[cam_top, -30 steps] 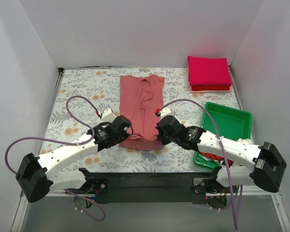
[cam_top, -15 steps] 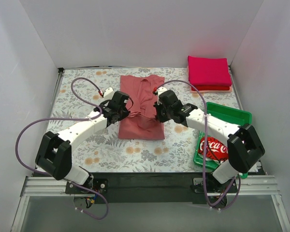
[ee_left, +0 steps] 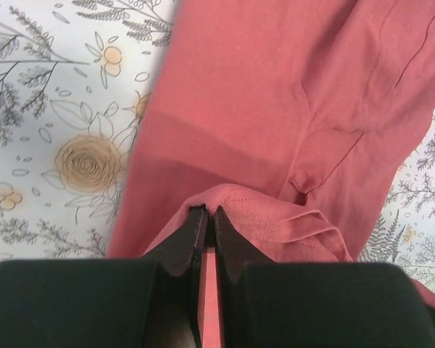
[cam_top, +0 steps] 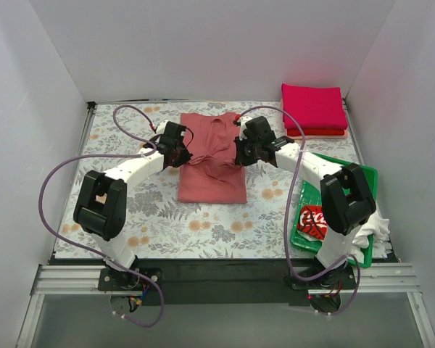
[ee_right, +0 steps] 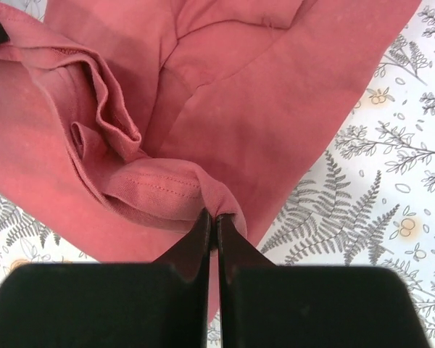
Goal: Fold and stack the t-shirts
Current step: Fold the tshirt
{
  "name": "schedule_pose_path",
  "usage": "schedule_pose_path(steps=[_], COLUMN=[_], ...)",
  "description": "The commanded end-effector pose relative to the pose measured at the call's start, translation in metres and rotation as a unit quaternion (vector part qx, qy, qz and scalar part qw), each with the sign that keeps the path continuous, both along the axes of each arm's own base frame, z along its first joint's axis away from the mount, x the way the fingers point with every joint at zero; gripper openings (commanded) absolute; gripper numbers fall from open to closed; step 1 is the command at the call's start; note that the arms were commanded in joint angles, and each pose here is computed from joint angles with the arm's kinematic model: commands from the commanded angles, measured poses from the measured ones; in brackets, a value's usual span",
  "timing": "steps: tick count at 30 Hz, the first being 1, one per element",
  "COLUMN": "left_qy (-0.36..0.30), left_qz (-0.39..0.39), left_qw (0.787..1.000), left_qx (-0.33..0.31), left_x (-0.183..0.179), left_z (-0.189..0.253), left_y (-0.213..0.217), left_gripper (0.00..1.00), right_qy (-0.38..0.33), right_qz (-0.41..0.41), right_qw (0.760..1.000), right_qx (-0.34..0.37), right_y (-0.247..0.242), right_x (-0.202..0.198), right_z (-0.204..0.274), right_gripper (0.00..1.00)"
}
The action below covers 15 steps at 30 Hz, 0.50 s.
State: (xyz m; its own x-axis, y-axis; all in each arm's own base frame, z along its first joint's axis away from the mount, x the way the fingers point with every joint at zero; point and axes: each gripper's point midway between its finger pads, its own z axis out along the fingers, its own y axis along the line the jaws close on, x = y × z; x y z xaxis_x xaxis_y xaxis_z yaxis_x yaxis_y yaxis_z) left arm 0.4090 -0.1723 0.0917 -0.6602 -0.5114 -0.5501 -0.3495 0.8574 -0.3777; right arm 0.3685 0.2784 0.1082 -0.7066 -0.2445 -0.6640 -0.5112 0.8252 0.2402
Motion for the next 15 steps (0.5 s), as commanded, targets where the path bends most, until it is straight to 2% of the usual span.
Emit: schedule_pose_path(steps=[1,15], left_qy=[-0.031,0.001], left_qz=[-0.025,-0.024], left_qw=[0.999,1.0], left_qx=[-0.006,0.004], left_x=[0.022,0.047], left_z=[0.018,-0.011], left_y=[-0.005,0.007], left_gripper=[0.0,0.0], right_qy=[-0.032,0.005], right_qz=[0.012,-0.024], right_qw=[0.999,0.999], right_qx=[0.027,0.029], right_y=[0.008,-0.001], right_x=[0.024,0.052], right_z=[0.024,-0.01], right_gripper=[0.01,0.01])
